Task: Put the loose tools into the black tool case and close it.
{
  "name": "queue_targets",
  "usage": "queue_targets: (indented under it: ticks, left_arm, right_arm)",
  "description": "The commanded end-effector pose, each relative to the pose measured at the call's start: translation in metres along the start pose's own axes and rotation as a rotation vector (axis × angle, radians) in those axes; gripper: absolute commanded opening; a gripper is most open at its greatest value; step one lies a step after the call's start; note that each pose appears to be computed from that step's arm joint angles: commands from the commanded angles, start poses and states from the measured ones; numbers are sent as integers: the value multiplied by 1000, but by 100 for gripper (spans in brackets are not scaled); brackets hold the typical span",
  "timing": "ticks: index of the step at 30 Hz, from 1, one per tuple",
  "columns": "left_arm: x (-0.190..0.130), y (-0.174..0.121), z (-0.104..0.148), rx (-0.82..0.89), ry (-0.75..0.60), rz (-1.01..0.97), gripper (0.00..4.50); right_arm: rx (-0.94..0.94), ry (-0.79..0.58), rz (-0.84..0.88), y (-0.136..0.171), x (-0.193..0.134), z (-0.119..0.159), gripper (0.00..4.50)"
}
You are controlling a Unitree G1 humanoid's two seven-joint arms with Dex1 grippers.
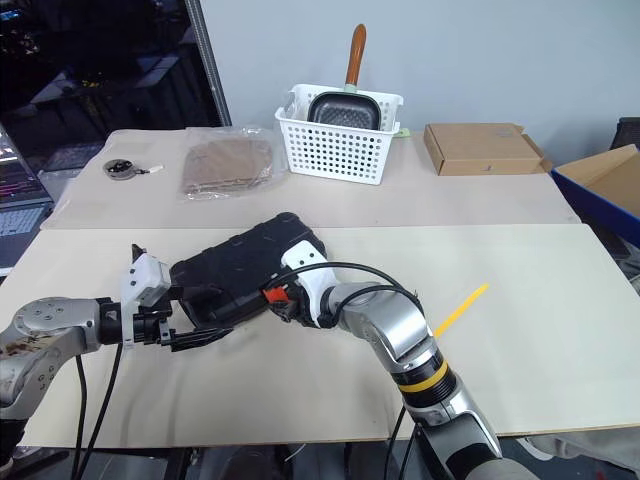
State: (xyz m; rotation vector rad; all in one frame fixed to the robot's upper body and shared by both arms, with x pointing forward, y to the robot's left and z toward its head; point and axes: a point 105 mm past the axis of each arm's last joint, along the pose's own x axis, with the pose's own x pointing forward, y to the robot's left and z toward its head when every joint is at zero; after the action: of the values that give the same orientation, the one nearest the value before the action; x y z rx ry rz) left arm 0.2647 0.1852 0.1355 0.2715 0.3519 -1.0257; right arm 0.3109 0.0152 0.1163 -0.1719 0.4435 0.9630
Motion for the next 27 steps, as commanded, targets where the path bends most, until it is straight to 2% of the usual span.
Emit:
queue_targets:
  ticks: [1,3,9,10,12,16,20,21,27]
  left_arm:
    - [5,-4,-7,-21,21,-16,450]
    - [5,-3,-7,-23,19,-14,450]
    - [5,-2,-8,-33,12,-4,450]
    - [5,-1,-8,-37,11,-1,450]
    - [5,-1,-9,-41,11,2,450]
    - [6,0,-9,-42,12,3,450]
    - [6,1,-9,-40,13,4,450]
    - [6,1,-9,-40,13,4,450]
    - [7,2,-9,-37,15,9,450]
  right_arm:
    - [-32,-95,-54,-15,-8,17,346]
    - [-36,-103,-43,-17,-16,17,401]
    - [-62,-76,6,-18,-44,11,401]
    - [-70,-59,12,-19,-48,8,346]
    - [-66,-32,24,-18,-52,4,305]
    - [-50,-22,31,-18,-47,2,149]
    - [-37,-32,27,-17,-31,8,18]
    - [-35,-27,30,-16,-25,8,2]
    - [-57,-8,47,-11,0,9,2]
